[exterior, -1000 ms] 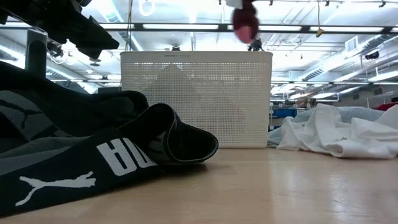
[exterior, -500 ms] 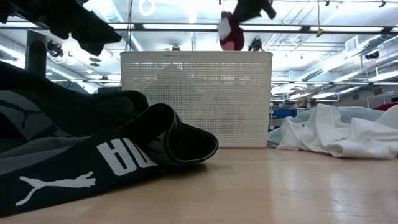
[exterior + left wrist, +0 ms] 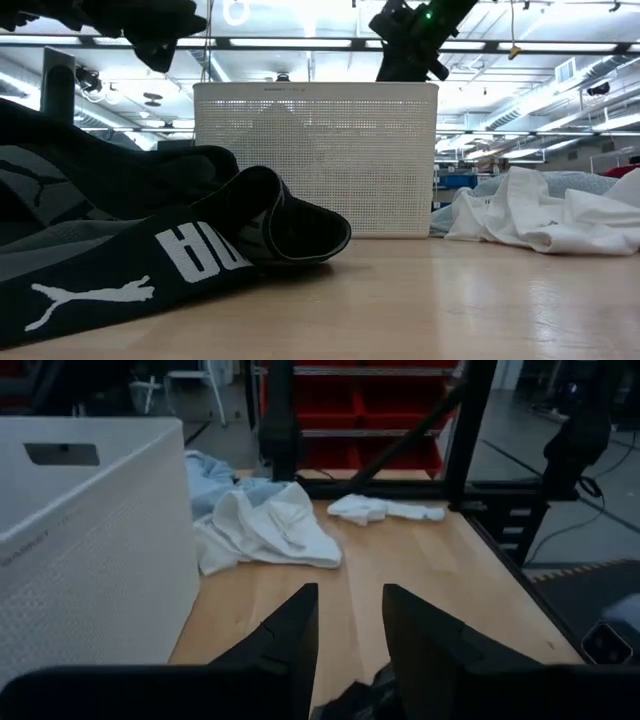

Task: Sort clothes
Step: Put the black boxers into the laundry bin

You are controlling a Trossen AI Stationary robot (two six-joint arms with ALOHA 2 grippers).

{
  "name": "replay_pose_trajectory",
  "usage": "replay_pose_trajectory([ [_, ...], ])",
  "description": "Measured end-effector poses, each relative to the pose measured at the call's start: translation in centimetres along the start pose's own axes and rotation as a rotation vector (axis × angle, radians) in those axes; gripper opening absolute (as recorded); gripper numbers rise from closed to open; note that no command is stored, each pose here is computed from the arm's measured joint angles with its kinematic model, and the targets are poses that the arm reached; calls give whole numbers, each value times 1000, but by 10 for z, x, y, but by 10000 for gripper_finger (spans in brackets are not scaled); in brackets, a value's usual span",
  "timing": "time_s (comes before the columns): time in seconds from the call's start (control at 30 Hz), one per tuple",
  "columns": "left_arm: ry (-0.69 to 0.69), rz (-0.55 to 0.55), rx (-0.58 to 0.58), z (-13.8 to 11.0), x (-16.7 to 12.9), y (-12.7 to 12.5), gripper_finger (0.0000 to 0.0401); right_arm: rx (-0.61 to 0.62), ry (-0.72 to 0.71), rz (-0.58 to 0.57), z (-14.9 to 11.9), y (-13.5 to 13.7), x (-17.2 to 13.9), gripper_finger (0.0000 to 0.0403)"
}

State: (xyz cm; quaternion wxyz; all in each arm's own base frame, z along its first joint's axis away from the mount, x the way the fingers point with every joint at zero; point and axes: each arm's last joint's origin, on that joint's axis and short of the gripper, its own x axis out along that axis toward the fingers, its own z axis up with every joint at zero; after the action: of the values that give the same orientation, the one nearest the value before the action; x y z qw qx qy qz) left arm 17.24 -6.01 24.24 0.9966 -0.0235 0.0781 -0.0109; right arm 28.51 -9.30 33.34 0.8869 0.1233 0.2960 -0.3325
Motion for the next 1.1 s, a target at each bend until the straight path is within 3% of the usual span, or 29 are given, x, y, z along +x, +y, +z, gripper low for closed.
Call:
replay_pose_trajectory([
  [0.3, 22, 71, -71, -3, 0, 2, 119, -25, -25, 76, -1, 14, -14, 195],
  [0.53, 54, 95, -53, 1, -1, 3, 119, -75, -21, 242, -8, 38, -35, 192],
  [0.77, 259, 116, -64, 19, -6, 0, 119, -132, -3, 291, -23, 62, -51, 181],
  [0.9, 363, 108, -64, 32, -8, -7, 119, -137, 74, 307, -37, 73, -60, 177],
  [1.1, 625, 189, -34, 37, -15, -8, 119, -162, 151, 252, -60, 86, -76, 176],
])
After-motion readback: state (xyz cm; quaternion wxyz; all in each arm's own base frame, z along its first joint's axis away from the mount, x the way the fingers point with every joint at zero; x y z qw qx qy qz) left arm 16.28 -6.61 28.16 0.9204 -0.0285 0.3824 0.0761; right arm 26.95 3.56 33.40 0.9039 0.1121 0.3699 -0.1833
